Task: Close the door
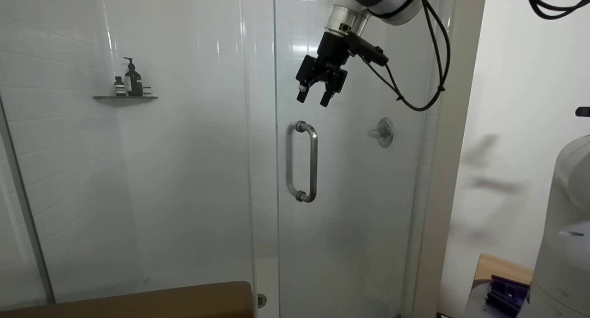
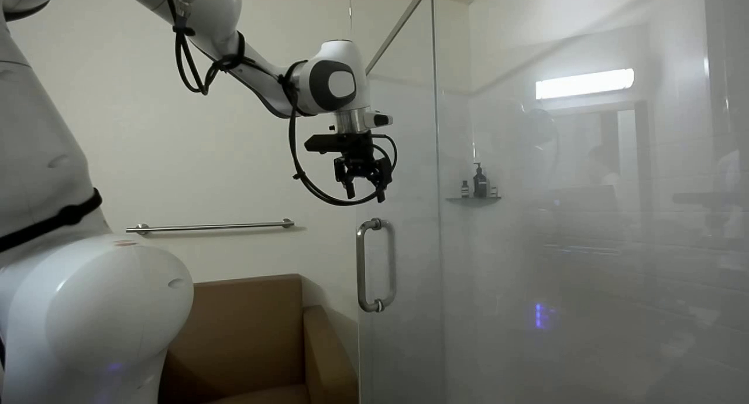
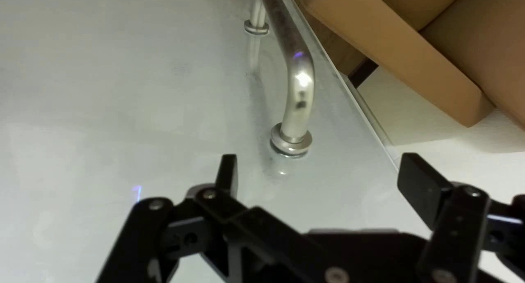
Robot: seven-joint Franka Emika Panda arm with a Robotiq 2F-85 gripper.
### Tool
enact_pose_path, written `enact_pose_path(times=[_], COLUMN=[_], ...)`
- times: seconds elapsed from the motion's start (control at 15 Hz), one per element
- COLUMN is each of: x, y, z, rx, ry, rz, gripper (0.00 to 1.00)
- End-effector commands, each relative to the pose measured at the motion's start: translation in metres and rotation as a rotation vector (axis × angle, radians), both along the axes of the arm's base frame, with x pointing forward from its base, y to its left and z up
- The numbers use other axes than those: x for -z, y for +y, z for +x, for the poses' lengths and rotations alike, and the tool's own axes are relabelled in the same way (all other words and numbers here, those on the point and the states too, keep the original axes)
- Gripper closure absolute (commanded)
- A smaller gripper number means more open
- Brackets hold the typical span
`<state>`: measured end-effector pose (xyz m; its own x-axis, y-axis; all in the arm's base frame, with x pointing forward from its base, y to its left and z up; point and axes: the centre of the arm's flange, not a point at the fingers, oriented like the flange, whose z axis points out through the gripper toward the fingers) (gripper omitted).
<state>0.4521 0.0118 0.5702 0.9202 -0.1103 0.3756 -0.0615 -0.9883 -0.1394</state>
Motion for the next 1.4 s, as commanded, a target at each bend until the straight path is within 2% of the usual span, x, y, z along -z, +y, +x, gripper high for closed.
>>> enact_pose_path(times=[0.0, 1.0, 1.27, 1.33], x=[0.006, 0.007, 0.009, 0.059], y=[0.000, -0.009, -0.010, -0.062], z=[-0.008, -0.008, -0.009, 0.004], rx=[0.021, 0.134, 0.163, 0.170], ry=[-0.025, -0.037, 0.002, 0.017], rz=[-0.014, -0.057, -0.071, -0.072], gripper=[0.00, 0.00, 0.00, 0.00])
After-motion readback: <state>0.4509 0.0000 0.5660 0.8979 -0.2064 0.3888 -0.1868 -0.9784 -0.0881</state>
